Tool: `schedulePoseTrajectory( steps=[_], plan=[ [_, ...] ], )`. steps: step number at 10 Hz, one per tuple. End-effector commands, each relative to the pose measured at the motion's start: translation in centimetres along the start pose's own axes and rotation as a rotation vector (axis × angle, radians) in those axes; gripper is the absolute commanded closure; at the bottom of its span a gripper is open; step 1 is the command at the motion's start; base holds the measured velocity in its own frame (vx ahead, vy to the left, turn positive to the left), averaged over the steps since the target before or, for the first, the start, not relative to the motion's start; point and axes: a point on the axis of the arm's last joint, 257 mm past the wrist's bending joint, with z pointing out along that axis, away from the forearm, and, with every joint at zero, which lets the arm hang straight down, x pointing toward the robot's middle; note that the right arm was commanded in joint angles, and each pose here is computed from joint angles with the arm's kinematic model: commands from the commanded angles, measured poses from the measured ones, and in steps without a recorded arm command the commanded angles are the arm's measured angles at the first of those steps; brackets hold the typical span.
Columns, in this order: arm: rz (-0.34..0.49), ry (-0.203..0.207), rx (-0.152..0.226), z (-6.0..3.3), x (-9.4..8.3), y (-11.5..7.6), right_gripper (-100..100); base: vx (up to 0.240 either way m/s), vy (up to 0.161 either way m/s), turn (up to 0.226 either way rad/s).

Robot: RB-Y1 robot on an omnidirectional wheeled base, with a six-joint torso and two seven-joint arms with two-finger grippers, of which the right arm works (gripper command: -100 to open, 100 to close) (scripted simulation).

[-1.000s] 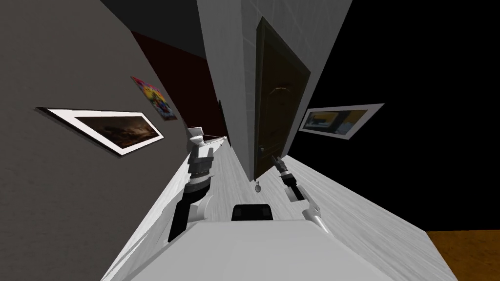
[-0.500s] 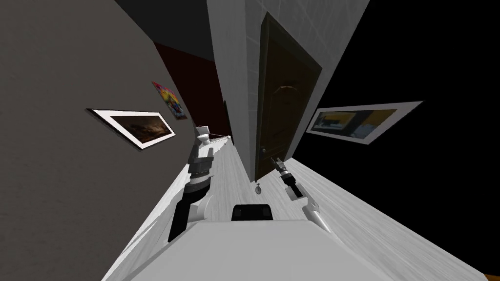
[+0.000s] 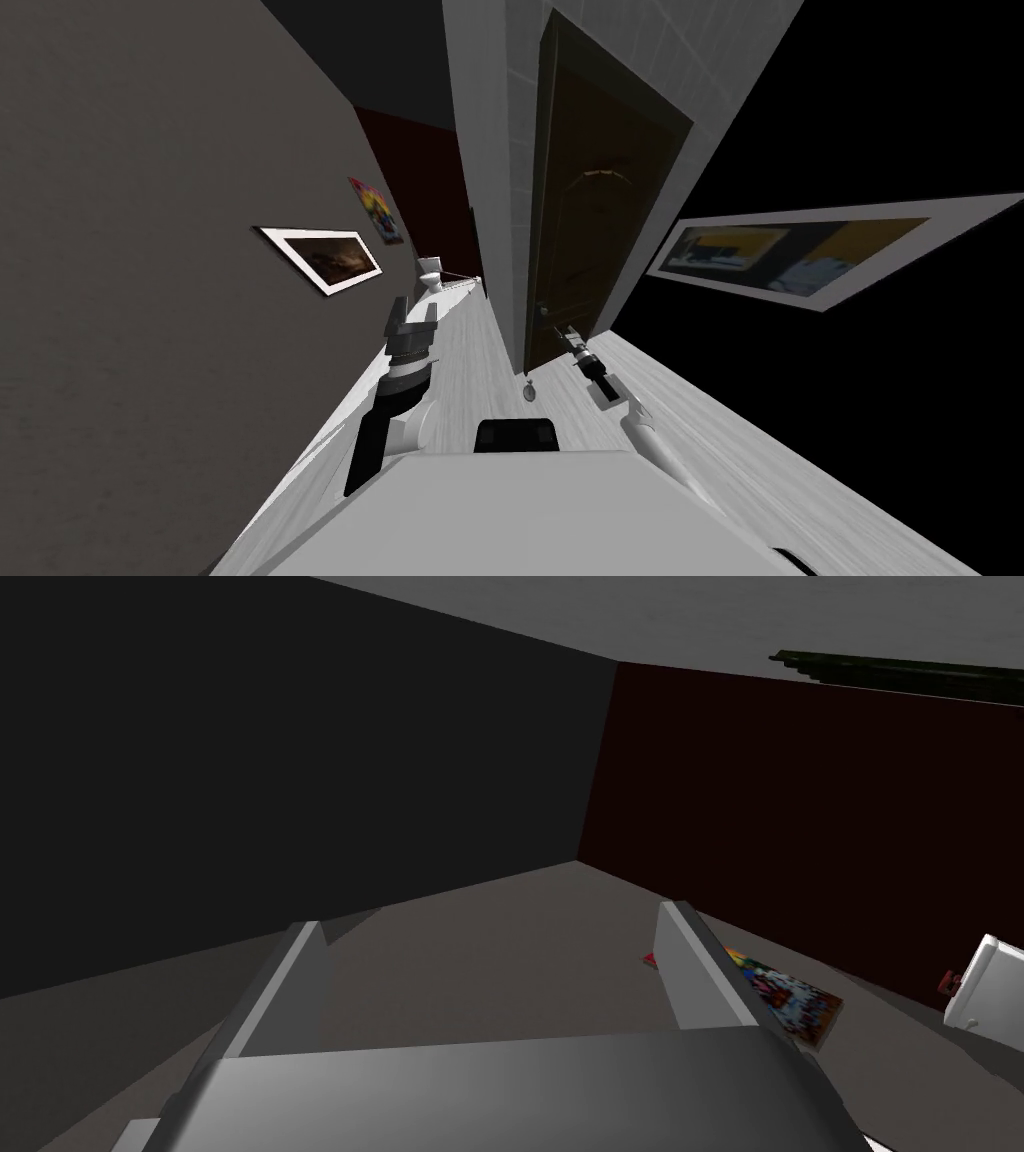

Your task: Pull the door open

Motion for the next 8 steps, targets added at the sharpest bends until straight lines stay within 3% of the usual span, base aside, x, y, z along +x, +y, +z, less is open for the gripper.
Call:
schedulePoseTrajectory(
  steps=[1,3,5,7,8],
  plan=[
    [-0.045,0.028,0.001,-0.02,0.8,-0.7,-100,0.017,-0.077,0.160],
    [-0.110,0.069,0.002,-0.04,2.1,-1.7,-100,0.014,-0.098,0.254],
    [-0.154,0.097,0.003,-0.10,2.9,-2.5,-100,0.008,-0.075,0.131],
    [-0.156,0.099,0.003,-0.17,2.9,-2.5,-100,-0.002,-0.046,0.101],
    [-0.165,0.098,0.015,0.56,3.1,-3.0,-100,-0.011,-0.028,0.012]
  ],
)
